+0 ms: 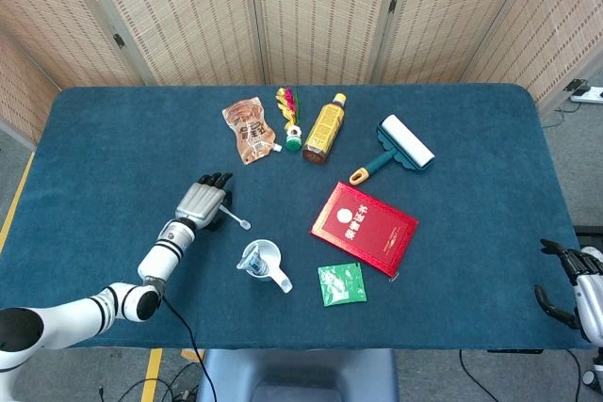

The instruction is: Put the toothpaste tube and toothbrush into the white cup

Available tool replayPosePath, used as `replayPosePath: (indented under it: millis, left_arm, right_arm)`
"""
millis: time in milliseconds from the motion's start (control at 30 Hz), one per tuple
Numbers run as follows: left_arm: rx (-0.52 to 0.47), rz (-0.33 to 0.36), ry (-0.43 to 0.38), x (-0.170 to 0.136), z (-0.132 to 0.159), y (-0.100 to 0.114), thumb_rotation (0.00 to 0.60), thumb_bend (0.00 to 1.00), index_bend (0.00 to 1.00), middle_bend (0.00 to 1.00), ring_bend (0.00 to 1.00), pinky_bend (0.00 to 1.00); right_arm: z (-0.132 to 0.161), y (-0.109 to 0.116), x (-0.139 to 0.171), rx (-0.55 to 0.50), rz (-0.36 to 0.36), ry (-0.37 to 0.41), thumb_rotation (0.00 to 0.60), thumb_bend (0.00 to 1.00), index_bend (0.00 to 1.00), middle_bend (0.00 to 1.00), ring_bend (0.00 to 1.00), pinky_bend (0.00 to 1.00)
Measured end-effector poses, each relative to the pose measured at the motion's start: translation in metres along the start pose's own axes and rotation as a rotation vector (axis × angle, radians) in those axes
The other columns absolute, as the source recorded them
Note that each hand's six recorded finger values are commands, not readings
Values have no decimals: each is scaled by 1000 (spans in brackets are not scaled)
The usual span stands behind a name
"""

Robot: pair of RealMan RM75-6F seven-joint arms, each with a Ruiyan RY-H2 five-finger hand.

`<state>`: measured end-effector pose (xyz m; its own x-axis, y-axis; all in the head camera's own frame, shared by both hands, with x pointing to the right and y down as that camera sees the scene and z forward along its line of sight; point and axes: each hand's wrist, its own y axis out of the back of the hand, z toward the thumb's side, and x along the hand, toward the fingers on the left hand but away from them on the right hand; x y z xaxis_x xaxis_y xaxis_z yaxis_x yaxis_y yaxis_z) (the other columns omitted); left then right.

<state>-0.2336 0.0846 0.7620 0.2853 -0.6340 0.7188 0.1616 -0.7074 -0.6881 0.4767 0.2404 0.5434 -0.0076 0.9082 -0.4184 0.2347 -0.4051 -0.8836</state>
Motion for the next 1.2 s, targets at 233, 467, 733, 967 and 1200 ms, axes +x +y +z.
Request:
replayPosePath:
  millis: [233, 467, 733, 967, 1200]
  left_arm:
    - [45, 23, 18, 5, -6, -7, 600, 422, 455, 54, 0, 136]
    - [33, 28, 31, 11, -8, -11, 600, 422, 466, 54, 0, 136]
    - [34, 44, 45, 18, -10, -13, 600, 422, 510, 69, 0, 136]
    - [30, 51, 50, 21, -10, -15, 600, 422, 539, 71, 0, 136]
    - [17, 51, 54, 23, -9, -17, 600, 422, 567, 81, 0, 136]
  right_arm:
    - [-2, 1, 2, 1, -1, -9, 600, 309, 174, 280, 238, 238]
    - [-2, 1, 3, 2, -1, -13, 600, 309, 174, 280, 238, 238]
    - [-5, 0, 4, 3, 2, -23, 600, 309, 174, 280, 238, 238]
    - [-6, 0, 4, 2, 2, -24, 600, 309, 174, 280, 238, 238]
    - [-6, 0, 4, 3, 0, -26, 600, 309, 174, 280, 238, 238]
